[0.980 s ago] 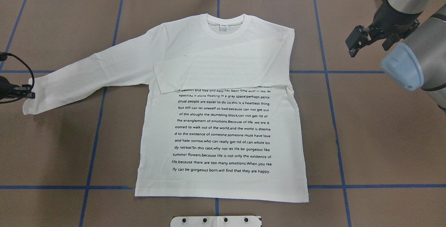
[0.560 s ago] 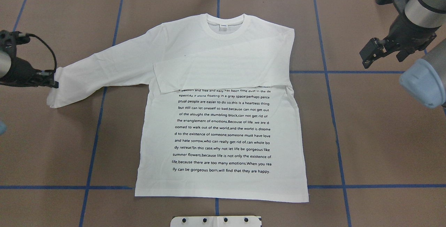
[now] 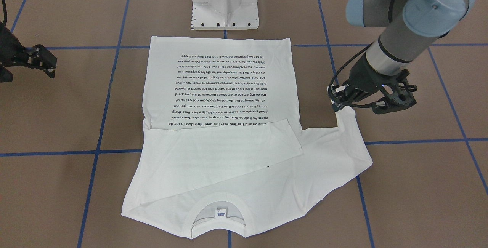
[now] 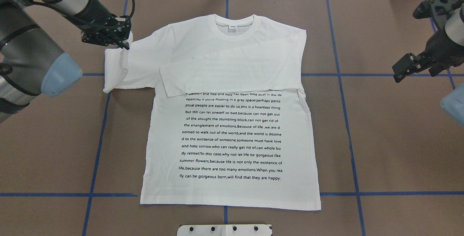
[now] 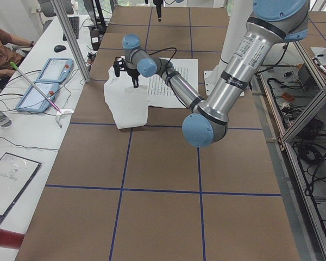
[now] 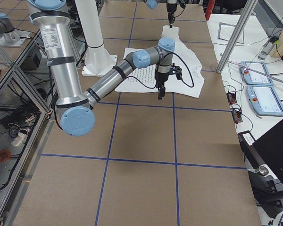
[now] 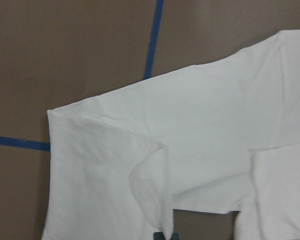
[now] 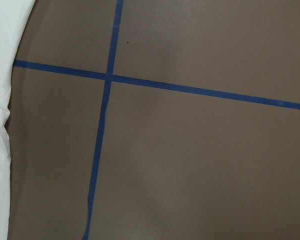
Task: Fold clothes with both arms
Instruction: 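Fold the held sleeve across the shirt body toward the other side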
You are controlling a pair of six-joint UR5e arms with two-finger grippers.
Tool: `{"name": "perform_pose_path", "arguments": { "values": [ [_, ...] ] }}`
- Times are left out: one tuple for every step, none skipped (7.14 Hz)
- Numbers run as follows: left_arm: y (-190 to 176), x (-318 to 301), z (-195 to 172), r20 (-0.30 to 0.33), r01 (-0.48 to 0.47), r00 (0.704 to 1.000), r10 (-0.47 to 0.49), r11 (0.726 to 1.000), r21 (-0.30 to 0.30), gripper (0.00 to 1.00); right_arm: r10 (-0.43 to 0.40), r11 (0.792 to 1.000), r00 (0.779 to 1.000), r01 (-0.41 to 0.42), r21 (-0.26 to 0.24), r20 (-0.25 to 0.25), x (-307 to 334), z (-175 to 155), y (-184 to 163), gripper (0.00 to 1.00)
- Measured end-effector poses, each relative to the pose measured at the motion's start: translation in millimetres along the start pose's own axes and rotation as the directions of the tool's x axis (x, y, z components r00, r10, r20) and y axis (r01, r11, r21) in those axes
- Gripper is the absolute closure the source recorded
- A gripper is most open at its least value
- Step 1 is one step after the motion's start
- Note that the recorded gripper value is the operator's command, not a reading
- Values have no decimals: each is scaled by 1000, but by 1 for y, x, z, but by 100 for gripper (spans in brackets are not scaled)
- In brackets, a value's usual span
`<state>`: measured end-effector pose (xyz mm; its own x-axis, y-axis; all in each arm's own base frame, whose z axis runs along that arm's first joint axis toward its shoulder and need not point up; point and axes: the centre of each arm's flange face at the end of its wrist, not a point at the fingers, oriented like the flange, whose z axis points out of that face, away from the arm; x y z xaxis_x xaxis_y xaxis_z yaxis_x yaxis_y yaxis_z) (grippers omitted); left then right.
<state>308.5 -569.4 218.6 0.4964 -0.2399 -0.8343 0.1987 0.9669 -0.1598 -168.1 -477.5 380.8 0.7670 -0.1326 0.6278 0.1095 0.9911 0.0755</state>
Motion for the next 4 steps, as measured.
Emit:
{"name": "perform_pose_path", "arguments": {
  "values": [
    [7,54,-18,-51,44,998,-45,999,-22,100,6,1000,1000,-6,14,5,13,8,8,0],
    [11,116,-33,-95,87,991,-92,995,-51,100,16,1000,1000,-16,19,7,23,14,14,0],
    [10,173,-44,-128,127,982,-135,989,-72,100,22,1000,1000,-22,19,6,28,17,17,0],
    [7,212,-49,-167,157,971,-169,984,-84,100,27,1000,1000,-27,14,4,31,20,18,0]
  ]
}}
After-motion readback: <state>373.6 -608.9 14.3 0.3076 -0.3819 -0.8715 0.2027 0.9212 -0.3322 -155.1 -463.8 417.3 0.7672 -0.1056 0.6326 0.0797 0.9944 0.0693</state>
